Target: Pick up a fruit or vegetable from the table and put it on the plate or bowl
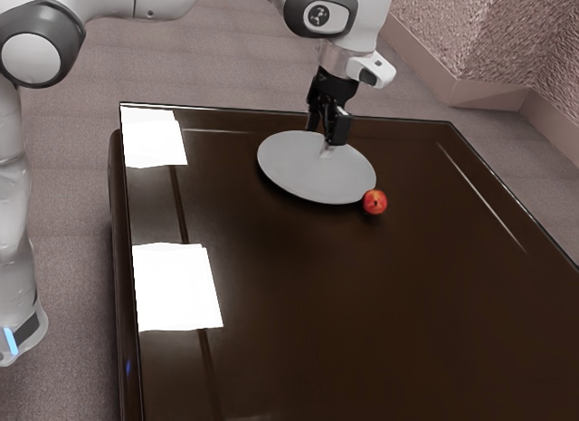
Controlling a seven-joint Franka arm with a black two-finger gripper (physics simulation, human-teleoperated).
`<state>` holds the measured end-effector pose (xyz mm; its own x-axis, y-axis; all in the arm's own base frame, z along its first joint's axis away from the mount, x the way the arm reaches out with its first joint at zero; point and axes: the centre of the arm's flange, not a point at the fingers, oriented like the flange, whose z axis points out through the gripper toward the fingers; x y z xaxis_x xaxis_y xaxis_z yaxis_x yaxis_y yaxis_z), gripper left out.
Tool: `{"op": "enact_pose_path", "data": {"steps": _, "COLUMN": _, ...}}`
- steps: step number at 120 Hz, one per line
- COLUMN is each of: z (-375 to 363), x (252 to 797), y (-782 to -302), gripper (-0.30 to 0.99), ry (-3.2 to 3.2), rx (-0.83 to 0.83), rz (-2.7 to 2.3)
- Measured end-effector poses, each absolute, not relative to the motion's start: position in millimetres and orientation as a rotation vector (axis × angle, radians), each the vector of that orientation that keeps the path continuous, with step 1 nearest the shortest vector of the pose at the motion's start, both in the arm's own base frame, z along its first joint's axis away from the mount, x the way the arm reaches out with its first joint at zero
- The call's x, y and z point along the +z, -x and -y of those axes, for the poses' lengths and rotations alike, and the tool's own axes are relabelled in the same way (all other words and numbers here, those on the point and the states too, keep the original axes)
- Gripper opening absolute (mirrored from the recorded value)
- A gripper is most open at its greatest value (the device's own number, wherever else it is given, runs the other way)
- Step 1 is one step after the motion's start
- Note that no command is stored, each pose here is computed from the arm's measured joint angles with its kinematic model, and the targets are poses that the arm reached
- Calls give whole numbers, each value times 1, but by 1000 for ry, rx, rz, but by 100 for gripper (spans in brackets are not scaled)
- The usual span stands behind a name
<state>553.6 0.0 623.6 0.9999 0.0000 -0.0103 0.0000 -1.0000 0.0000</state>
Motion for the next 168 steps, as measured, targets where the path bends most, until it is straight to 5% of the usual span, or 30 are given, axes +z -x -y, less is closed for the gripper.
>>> {"op": "enact_pose_path", "data": {"steps": 6, "z": -5, "x": 652, "y": -595, "gripper": 69, "ry": -3165, "rx": 104, "rz": 0}}
{"op": "enact_pose_path", "data": {"steps": 24, "z": -74, "x": 591, "y": -647, "gripper": 69, "ry": -3218, "rx": -27, "rz": -103}}
{"op": "enact_pose_path", "data": {"steps": 46, "z": -115, "x": 558, "y": -664, "gripper": 69, "ry": -3214, "rx": -14, "rz": -6}}
{"op": "enact_pose_path", "data": {"steps": 74, "z": -50, "x": 548, "y": -678, "gripper": 69, "ry": -3089, "rx": 39, "rz": 540}}
{"op": "enact_pose_path", "data": {"steps": 105, "z": -120, "x": 516, "y": -702, "gripper": 69, "ry": -3083, "rx": 95, "rz": 736}}
{"op": "enact_pose_path", "data": {"steps": 168, "z": -72, "x": 477, "y": -745, "gripper": 69, "ry": -2866, "rx": 200, "rz": 1238}}
